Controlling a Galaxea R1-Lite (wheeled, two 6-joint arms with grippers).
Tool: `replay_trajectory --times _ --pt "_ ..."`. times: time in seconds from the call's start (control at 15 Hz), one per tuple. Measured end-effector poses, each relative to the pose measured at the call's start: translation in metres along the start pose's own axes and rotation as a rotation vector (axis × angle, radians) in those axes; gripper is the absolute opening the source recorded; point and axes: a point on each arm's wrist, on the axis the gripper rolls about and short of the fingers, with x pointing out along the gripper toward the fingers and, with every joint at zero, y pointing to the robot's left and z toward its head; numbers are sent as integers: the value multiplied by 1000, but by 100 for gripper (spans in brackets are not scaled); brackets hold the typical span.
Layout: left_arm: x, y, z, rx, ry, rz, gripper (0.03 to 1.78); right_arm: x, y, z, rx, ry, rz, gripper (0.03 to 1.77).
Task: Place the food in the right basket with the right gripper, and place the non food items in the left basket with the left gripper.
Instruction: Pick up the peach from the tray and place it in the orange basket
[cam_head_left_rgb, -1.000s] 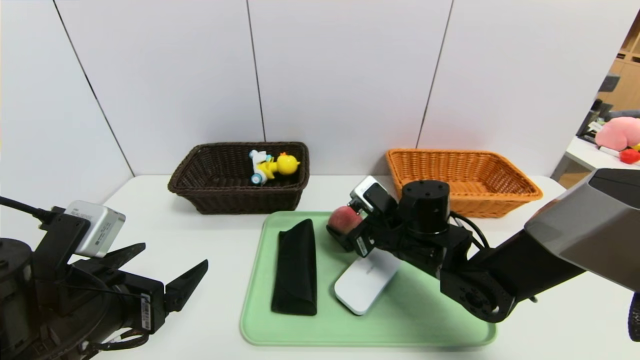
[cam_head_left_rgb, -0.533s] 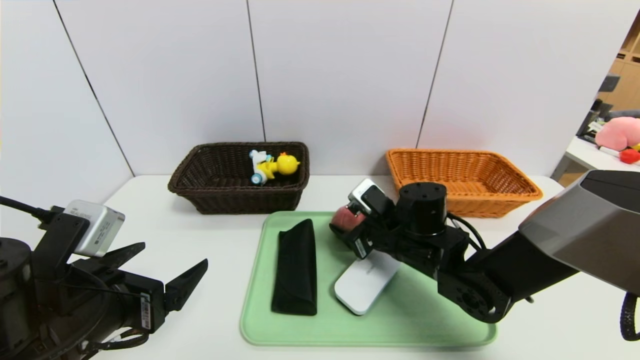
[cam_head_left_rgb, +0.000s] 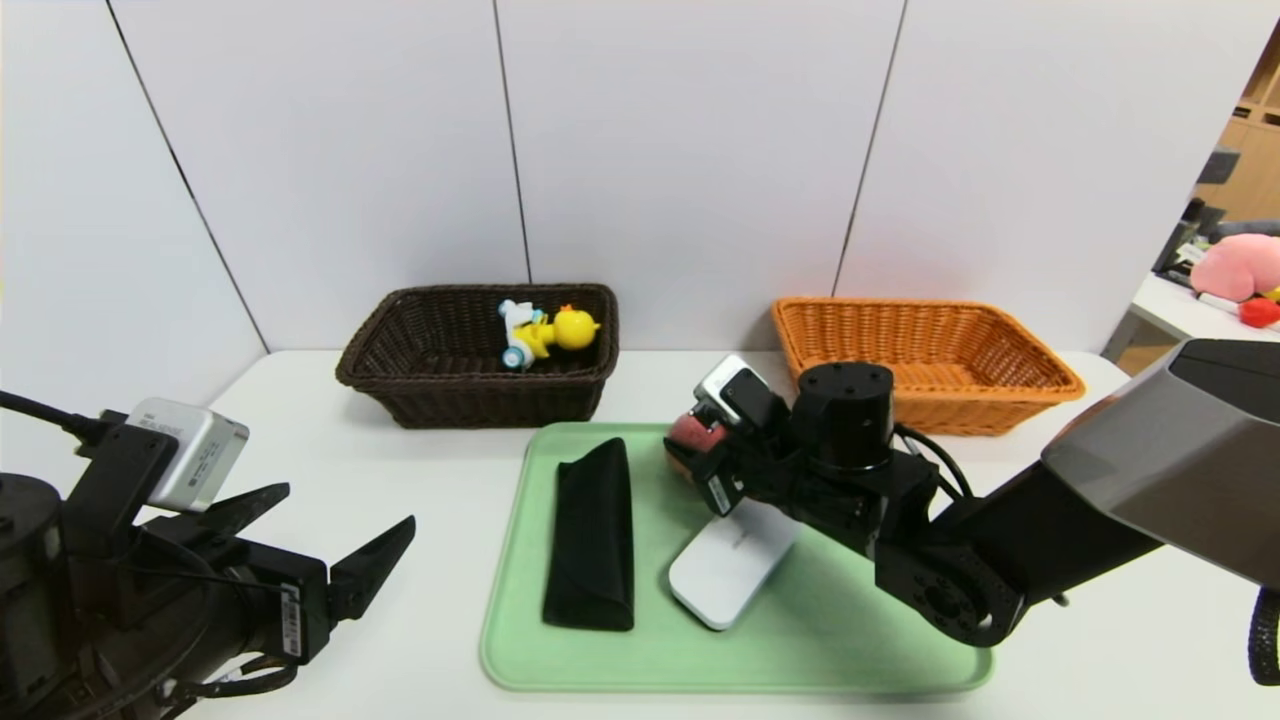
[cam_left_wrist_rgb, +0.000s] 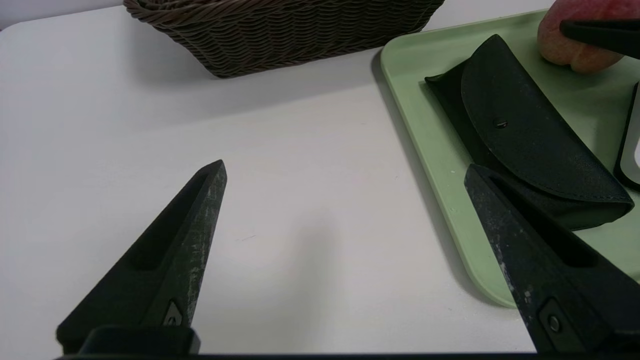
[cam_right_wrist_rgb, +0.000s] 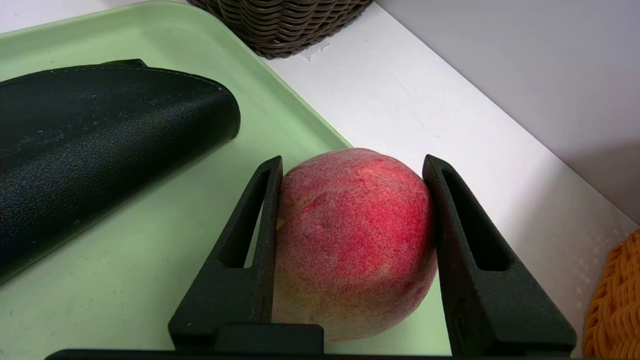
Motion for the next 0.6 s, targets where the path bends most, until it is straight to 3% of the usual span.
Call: replay_trajectory --times 0.4,0.47,0.53,0.6 --pt "0 0 0 0 0 1 169 -2 0 4 -1 -8 -6 86" --pt "0 0 0 1 0 1 169 -3 -1 6 0 -16 -11 75" --pt "0 0 0 1 0 1 169 -4 -2 10 -1 -27 -14 33" --pt "0 0 0 1 -1 1 169 -5 -1 12 -3 -30 -12 7"
